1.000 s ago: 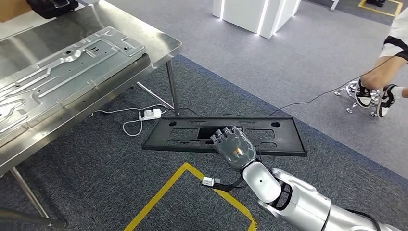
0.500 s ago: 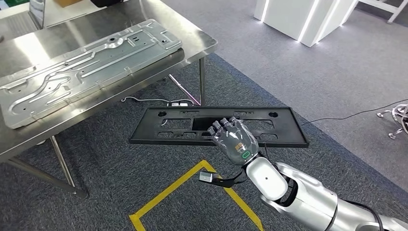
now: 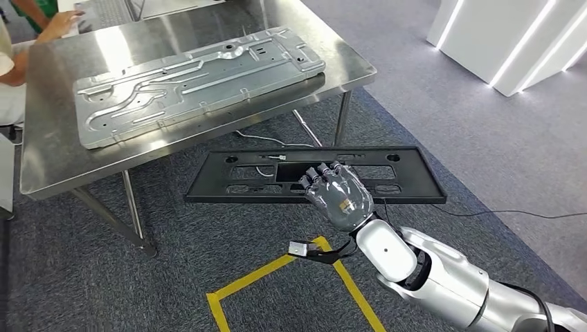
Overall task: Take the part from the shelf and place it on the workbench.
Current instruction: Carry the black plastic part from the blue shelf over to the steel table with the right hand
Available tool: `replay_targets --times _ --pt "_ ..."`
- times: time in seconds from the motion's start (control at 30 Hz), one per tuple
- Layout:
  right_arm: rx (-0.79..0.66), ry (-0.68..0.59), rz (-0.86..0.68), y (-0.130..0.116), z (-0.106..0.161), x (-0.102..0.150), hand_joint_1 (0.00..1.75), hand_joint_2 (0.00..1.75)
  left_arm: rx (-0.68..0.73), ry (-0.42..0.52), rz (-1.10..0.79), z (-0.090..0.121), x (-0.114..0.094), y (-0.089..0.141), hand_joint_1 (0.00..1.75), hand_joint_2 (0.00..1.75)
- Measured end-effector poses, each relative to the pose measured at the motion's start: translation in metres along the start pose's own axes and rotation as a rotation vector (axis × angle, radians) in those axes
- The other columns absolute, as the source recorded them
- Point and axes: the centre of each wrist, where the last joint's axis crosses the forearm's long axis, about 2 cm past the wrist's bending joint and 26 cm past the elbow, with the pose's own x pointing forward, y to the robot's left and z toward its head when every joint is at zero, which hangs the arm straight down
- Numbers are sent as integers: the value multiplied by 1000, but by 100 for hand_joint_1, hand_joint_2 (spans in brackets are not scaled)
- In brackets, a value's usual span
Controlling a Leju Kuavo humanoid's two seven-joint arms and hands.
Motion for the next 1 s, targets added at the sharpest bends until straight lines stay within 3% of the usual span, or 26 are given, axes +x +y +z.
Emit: replay_targets --times 1.0 --pt "30 -17 4 6 -3 -10 175 175 -46 -31 -9 0 -1 0 0 175"
